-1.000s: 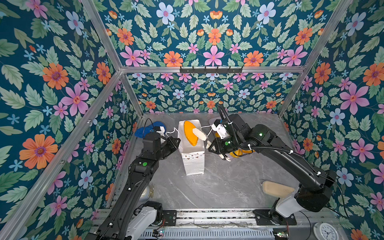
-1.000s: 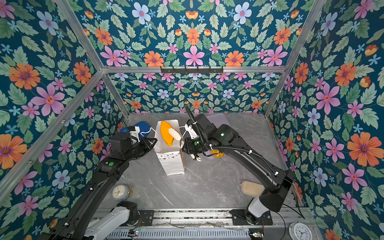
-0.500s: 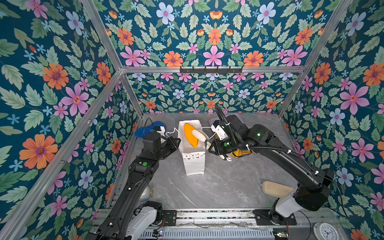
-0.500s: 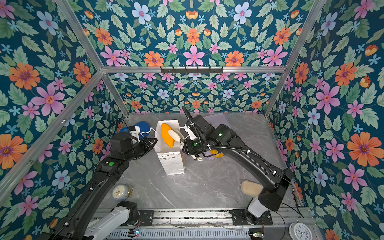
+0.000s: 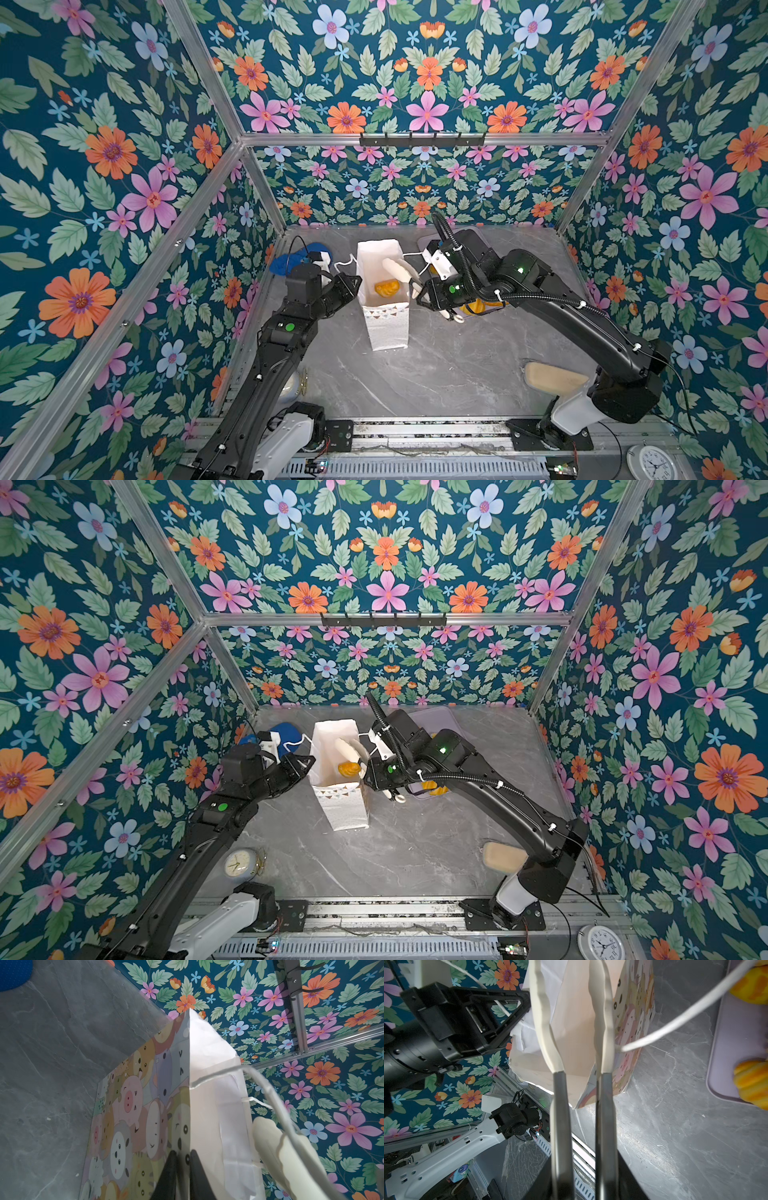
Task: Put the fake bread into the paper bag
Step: 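Raise the empty tongs out of the bag back toward the tray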
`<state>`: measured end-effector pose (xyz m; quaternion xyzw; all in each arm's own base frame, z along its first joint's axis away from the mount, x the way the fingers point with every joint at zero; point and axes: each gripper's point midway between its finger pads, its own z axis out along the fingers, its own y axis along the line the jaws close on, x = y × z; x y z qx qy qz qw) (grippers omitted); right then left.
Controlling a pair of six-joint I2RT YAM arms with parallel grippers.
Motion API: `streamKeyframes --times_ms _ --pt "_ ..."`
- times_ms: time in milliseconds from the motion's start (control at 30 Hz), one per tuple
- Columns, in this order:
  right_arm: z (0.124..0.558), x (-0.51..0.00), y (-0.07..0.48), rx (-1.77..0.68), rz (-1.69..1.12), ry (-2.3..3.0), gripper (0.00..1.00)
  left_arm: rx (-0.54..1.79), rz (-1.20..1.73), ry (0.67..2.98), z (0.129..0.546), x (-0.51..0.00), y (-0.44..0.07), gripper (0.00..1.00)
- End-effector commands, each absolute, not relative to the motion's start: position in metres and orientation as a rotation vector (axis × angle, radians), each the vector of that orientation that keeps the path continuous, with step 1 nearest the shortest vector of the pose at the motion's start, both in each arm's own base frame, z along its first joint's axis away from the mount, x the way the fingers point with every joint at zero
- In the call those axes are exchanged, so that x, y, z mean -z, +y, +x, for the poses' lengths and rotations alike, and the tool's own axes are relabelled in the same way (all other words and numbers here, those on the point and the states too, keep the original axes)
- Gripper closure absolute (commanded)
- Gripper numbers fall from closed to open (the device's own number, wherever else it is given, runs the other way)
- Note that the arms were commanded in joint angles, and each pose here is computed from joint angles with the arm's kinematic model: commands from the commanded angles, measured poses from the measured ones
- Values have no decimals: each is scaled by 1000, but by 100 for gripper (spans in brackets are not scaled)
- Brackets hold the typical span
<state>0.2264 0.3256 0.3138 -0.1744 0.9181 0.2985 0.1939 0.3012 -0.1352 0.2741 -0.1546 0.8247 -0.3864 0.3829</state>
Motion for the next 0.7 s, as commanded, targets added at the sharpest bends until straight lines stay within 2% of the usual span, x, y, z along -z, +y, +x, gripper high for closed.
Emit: streamKeyframes --times_ms 0,367,667 --pt "226 -331 333 -910 -506 2507 65 963 -369 2081 303 -282 -133 78" --pt "223 -373 331 -981 -538 2376 68 924 -341 2090 302 -289 -130 48" --pt "232 -392 296 -820 -502 2318 68 876 -280 2135 304 -288 -132 35"
